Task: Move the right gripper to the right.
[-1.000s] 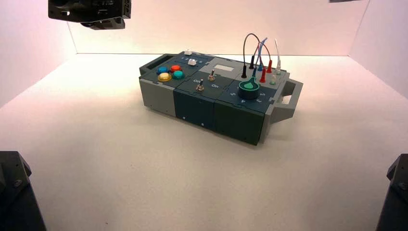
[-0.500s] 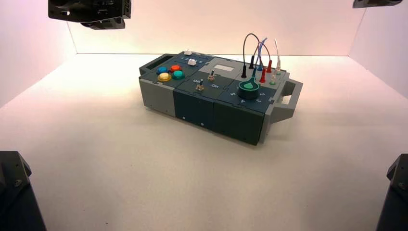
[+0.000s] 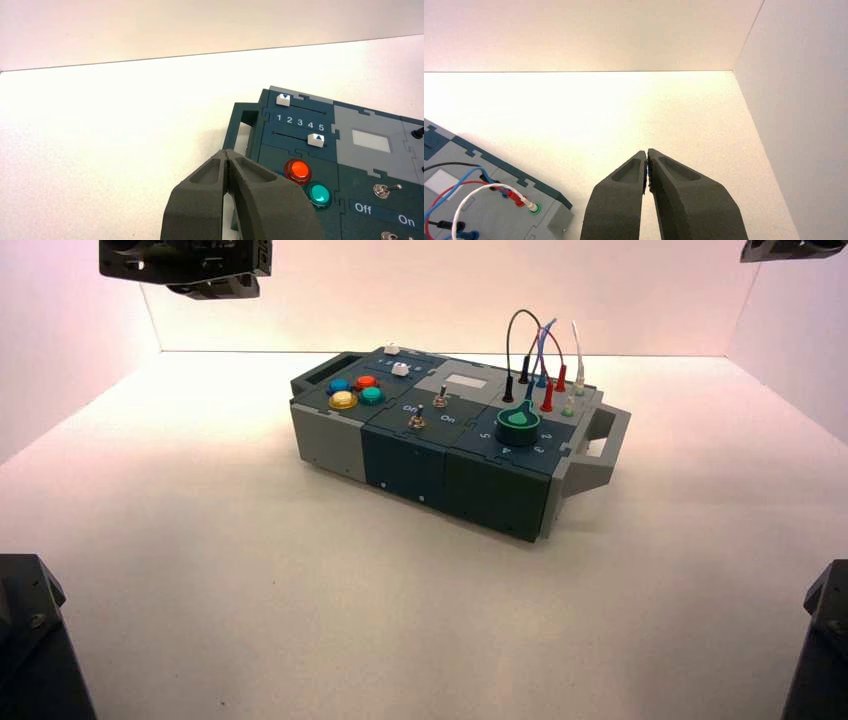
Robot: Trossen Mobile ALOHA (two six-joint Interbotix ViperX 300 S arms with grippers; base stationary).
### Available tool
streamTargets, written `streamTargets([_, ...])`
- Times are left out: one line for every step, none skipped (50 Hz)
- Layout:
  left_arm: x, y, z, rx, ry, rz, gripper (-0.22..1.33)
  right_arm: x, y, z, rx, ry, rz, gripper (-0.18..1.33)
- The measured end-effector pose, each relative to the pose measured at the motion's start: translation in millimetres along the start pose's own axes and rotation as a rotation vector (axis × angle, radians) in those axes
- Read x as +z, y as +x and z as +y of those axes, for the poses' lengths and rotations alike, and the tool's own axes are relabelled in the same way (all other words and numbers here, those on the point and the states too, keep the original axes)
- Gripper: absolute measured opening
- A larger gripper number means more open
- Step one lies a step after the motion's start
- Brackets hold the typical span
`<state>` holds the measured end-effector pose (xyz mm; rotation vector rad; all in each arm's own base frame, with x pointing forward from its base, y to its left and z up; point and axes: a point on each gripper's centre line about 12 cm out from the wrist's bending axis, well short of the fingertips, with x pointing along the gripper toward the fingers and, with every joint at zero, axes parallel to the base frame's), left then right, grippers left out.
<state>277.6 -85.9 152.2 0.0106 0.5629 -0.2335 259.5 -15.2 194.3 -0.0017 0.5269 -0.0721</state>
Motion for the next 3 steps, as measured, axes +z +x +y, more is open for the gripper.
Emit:
streamTargets([0.3, -0.3, -0.5, -0.001, 0.001, -0.001, -0.16, 0.2, 0.0, -0.1, -0.001, 0.002, -0.001, -0.06])
streamTargets([0.2, -0.3, 0.0, 0.000, 0.000, 0.000, -0.16, 0.2, 0.0, -0.1, -0.001, 0.002, -0.001, -0.06])
streamTargets([0.1, -0.3, -0.5, -0.002, 0.001, 0.000, -0.16, 0.2, 0.0, -0.1, -0.001, 0.002, -0.001, -0.06])
